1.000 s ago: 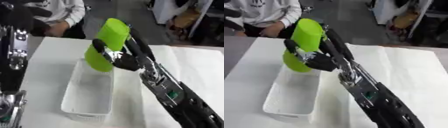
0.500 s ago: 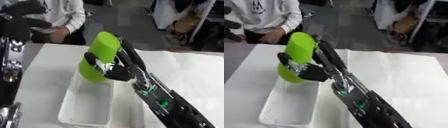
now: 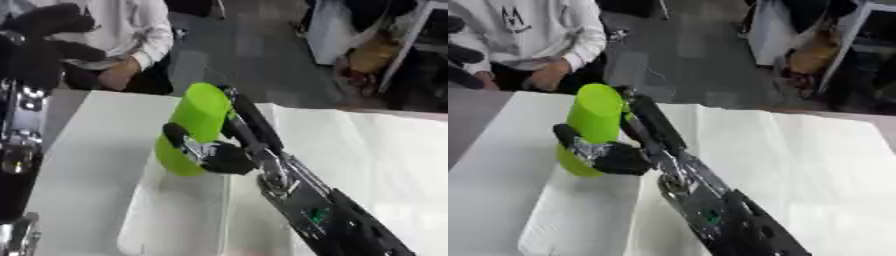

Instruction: Pick up objects on the table and place them in the box.

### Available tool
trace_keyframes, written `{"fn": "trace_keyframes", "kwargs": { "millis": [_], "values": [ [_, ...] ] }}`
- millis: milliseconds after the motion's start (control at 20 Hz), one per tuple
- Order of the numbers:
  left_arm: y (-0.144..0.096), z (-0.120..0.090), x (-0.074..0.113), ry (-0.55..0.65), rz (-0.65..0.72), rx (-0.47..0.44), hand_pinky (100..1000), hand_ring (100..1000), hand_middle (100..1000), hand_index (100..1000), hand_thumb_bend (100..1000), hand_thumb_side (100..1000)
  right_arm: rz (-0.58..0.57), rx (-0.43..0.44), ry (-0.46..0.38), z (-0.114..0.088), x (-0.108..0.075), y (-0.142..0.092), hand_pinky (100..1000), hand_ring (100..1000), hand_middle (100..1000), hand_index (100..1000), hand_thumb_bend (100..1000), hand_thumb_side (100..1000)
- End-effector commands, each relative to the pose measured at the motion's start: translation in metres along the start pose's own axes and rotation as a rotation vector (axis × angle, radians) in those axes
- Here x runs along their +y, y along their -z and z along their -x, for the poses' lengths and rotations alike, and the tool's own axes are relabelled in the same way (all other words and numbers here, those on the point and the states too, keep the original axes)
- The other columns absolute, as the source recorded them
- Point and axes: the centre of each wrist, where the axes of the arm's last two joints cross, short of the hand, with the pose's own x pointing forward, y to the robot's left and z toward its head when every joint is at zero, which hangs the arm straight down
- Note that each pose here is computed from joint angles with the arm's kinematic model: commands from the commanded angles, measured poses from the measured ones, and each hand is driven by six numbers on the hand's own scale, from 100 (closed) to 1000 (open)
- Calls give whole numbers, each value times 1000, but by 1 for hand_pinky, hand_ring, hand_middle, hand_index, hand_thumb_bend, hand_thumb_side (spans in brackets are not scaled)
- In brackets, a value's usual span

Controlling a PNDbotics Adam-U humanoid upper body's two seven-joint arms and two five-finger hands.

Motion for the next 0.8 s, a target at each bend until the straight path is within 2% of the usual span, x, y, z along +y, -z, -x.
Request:
{"fn": "trace_keyframes", "kwargs": {
  "millis": [50, 150, 200, 250, 300, 350, 400, 450, 500, 550, 600, 800],
  "values": [
    [4, -6, 2, 4, -2, -28, 520, 624, 743, 855, 179, 959, 15, -19, -22, -2, -4, 5, 100, 100, 100, 247, 100, 807],
    [4, -6, 2, 6, -2, -27, 520, 624, 743, 855, 179, 959, 16, -18, -33, -2, -4, 4, 100, 100, 100, 257, 100, 809],
    [4, -5, 2, 7, -2, -26, 520, 624, 743, 855, 179, 959, 18, -17, -38, -1, -4, 4, 100, 246, 315, 465, 100, 907],
    [4, -5, 2, 8, -2, -26, 520, 624, 743, 855, 179, 959, 16, -12, -43, 0, -3, 3, 100, 205, 277, 440, 100, 895],
    [4, -5, 2, 9, -2, -25, 520, 624, 743, 856, 179, 959, 7, -5, -49, 2, -1, 2, 234, 614, 676, 731, 100, 991],
    [4, -5, 3, 10, -2, -24, 520, 624, 743, 856, 179, 959, -14, 6, -60, 3, 0, 1, 146, 560, 619, 690, 100, 971],
    [4, -5, 3, 10, -2, -24, 520, 624, 743, 856, 179, 960, -32, 13, -70, 4, 2, 0, 540, 820, 851, 875, 100, 1000],
    [4, -5, 3, 11, -2, -24, 520, 624, 743, 856, 186, 959, -54, 18, -79, 5, 3, 0, 470, 774, 810, 842, 100, 1000],
    [4, -5, 3, 11, -2, -23, 520, 624, 743, 856, 179, 960, -70, 20, -86, 5, 3, 0, 701, 911, 934, 948, 100, 1000],
    [4, -5, 3, 11, -2, -23, 520, 624, 743, 856, 179, 960, -88, 20, -92, 5, 4, -1, 701, 911, 934, 948, 100, 1000],
    [4, -5, 3, 12, -2, -23, 520, 624, 744, 856, 179, 960, -100, 19, -96, 5, 4, -1, 766, 941, 967, 978, 100, 1000],
    [4, -5, 3, 13, -3, -22, 521, 624, 744, 855, 179, 960, -126, 17, -99, 4, 5, -2, 801, 955, 989, 994, 133, 1000]
  ]
}}
